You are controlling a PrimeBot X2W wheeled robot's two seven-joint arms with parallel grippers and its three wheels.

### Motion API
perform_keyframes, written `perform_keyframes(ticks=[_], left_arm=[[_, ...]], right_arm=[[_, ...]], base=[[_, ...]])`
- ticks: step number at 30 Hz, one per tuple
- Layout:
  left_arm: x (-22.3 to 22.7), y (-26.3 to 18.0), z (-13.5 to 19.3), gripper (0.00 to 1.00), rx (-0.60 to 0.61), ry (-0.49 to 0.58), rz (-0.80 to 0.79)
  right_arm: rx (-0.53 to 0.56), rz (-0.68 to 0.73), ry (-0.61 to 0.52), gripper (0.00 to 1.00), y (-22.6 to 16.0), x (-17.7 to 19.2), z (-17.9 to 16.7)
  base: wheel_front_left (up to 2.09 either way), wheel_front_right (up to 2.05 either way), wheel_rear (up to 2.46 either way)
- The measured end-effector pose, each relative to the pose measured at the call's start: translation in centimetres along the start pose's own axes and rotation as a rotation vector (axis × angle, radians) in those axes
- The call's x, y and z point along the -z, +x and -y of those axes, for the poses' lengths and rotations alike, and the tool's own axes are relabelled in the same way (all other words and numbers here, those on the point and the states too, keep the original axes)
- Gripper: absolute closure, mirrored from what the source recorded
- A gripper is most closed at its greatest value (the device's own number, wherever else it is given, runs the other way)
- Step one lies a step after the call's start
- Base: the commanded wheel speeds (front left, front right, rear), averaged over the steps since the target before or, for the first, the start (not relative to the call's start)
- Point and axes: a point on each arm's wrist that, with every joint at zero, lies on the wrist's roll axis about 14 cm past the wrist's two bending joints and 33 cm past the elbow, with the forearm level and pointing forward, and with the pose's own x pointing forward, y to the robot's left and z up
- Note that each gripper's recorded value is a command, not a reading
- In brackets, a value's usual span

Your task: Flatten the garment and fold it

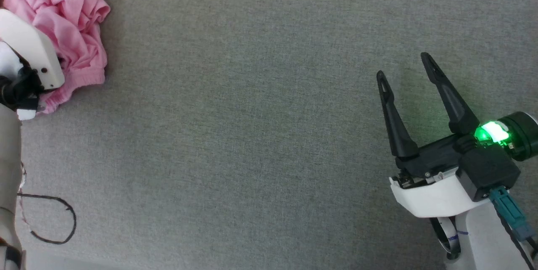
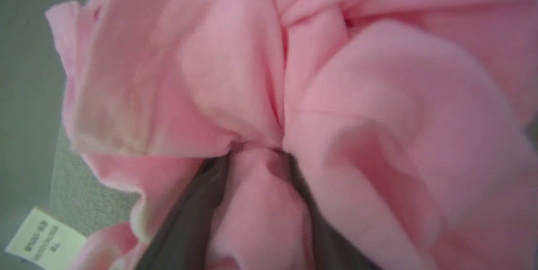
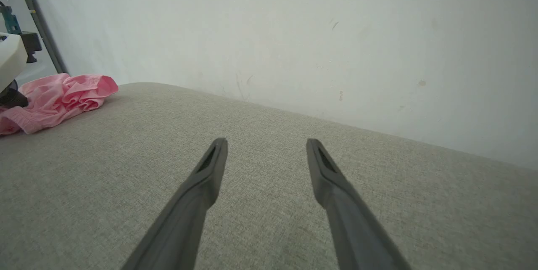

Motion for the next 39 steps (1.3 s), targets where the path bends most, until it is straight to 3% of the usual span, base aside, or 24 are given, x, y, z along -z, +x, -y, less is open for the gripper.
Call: perform_keyframes(ticks=[8, 14, 19, 25, 30, 39], left_arm=[[-1.4, -2.9, -0.6, 1.0, 0.039, 0.043, 0.079], [-6.5, -7.9, -1.8, 1.0, 0.047, 0.104, 0.272], [-10.4, -12.6, 0.2, 1.0, 0.103, 0.204, 0.425], [-14.4, -18.7, 6.4, 1.0, 0.221, 0.377, 0.619], [-16.6, -23.2, 13.9, 1.0, 0.383, 0.498, 0.759], [-13.1, -26.4, 28.0, 1.0, 0.694, 0.742, 0.797]], right_arm=[[0.023, 0.031, -0.03, 0.0, -0.3, -2.2, 0.4], [0.04, 0.068, -0.039, 0.0, -1.2, -4.8, 0.0], [0.071, 0.09, -0.056, 0.0, -2.7, -6.8, 0.3], [0.117, 0.127, -0.064, 0.0, -4.5, -9.1, 1.1], [0.172, 0.14, -0.069, 0.0, -6.3, -10.3, 2.4], [0.308, 0.138, -0.082, 0.0, -10.2, -11.3, 5.7]], base=[[0.0, 0.0, 0.0], [0.0, 0.0, 0.0], [0.0, 0.0, 0.0], [0.0, 0.0, 0.0], [0.0, 0.0, 0.0], [0.0, 0.0, 0.0]])
